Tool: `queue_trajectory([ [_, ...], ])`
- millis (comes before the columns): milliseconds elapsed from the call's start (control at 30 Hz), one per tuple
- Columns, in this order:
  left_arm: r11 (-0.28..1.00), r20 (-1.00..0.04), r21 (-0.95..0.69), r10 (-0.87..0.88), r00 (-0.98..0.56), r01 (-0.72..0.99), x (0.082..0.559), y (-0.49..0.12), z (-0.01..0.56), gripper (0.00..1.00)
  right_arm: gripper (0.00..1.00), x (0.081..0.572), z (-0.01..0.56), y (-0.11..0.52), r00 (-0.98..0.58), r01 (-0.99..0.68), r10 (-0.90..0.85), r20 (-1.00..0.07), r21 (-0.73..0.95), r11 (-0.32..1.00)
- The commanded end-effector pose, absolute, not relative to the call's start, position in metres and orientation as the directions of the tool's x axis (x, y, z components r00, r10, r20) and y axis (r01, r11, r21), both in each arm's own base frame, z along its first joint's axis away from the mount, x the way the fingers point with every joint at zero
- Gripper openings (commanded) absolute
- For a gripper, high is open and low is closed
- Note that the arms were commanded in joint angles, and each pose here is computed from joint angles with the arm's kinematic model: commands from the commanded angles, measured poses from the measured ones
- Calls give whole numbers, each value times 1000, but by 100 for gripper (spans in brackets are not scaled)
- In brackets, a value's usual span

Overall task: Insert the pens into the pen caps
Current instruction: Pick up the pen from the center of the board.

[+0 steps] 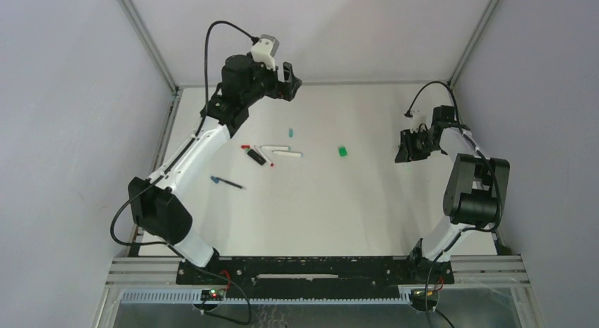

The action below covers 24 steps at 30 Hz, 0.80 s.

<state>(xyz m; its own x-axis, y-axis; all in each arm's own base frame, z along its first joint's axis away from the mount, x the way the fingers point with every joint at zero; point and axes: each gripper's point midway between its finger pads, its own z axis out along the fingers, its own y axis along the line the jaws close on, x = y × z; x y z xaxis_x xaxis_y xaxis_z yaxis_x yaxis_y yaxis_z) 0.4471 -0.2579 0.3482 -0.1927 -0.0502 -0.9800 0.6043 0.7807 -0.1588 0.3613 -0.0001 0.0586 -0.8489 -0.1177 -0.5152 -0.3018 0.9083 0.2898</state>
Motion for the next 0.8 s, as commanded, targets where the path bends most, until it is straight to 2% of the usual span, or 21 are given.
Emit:
queue_trajectory([
  [0, 933, -903, 80, 217, -371, 351, 449, -192, 295, 88, 46, 360, 89, 7, -783, -430, -199, -590, 282, 857],
  [167, 938, -870, 77, 228, -436, 338, 455, -194, 270, 81, 49, 357, 103, 10, -758, -454, -195, -622, 288, 843],
  [267, 938, -852, 51, 220, -476, 343, 459, -199, 251, 65, 50, 356, 111, 14, -743, -469, -189, -642, 298, 831],
  [433, 960, -811, -46, 125, -571, 275, 450, -199, 213, 46, 52, 351, 134, 29, -699, -523, -172, -694, 331, 785],
  [533, 964, -796, -123, 47, -603, 237, 437, -200, 189, 45, 52, 345, 161, 40, -639, -574, -170, -750, 319, 754],
  [767, 962, -796, -241, -123, -592, 125, 409, -185, 171, 45, 52, 321, 227, 69, -442, -698, -167, -881, 221, 681],
])
